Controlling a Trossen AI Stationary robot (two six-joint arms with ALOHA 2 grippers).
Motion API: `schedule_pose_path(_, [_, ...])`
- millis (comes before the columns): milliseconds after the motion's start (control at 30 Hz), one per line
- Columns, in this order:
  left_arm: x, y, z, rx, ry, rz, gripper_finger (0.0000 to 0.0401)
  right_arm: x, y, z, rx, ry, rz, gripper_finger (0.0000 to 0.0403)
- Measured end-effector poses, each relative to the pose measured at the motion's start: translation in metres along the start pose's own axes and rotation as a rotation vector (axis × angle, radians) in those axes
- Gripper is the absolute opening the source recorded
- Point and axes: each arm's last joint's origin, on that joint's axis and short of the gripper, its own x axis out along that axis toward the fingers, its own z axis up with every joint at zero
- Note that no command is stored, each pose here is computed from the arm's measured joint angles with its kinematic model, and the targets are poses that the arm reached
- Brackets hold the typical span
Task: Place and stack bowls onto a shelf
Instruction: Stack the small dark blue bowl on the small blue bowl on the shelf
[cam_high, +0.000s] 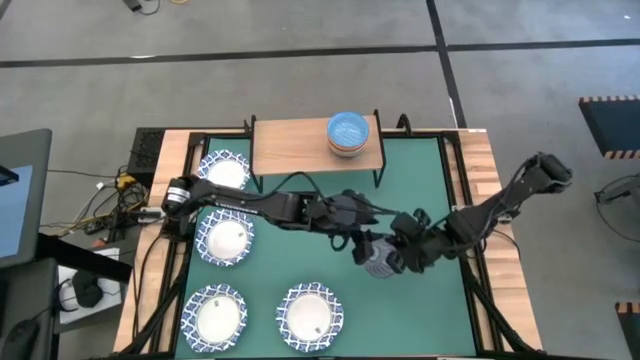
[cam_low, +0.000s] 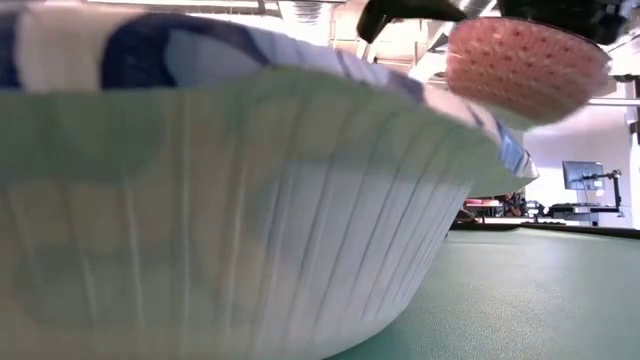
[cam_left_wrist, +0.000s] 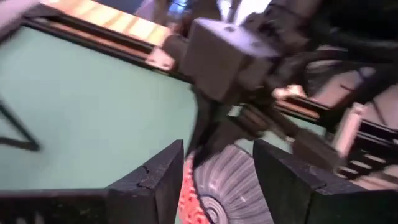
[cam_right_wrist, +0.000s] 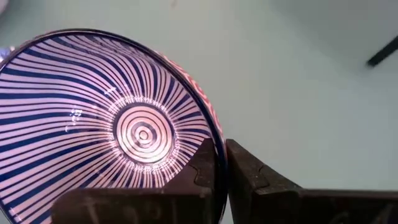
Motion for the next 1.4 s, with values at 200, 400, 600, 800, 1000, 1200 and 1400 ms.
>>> schedule_pose_path(200, [0.0, 0.007, -0.007, 0.054, 0.077, 0.065, 0.0169, -0.009, -0.001, 0.02, -0.067, -0.02, -0.025, 0.0039])
schedule_pose_path(400, [0.003, 0.011, -0.013, 0.064, 0.129, 0.064, 0.0144, -0.019, -0.003, 0.034, -0.146, -0.018, -0.058, 0.0039])
schedule_pose_path(600, [0.004, 0.016, -0.011, 0.064, 0.136, 0.083, 0.0088, -0.029, -0.004, 0.045, -0.16, -0.014, -0.07, 0.0046])
schedule_pose_path(800, [0.005, 0.026, -0.008, 0.062, 0.145, 0.099, 0.0013, -0.042, -0.005, 0.052, -0.168, -0.004, -0.077, 0.0053])
schedule_pose_path(1000, [0.006, 0.037, -0.003, 0.078, 0.144, 0.095, 0.0002, -0.052, -0.008, 0.061, -0.173, -0.009, -0.101, 0.0054])
schedule_pose_path(1200, [0.01, 0.054, 0.001, 0.067, 0.148, 0.096, 0.0007, -0.039, -0.017, 0.068, -0.172, 0.001, -0.187, 0.0055])
schedule_pose_path(1400, [0.01, 0.061, 0.01, 0.083, 0.147, 0.105, 0.0061, -0.022, -0.021, 0.068, -0.172, 0.061, -0.254, 0.0054])
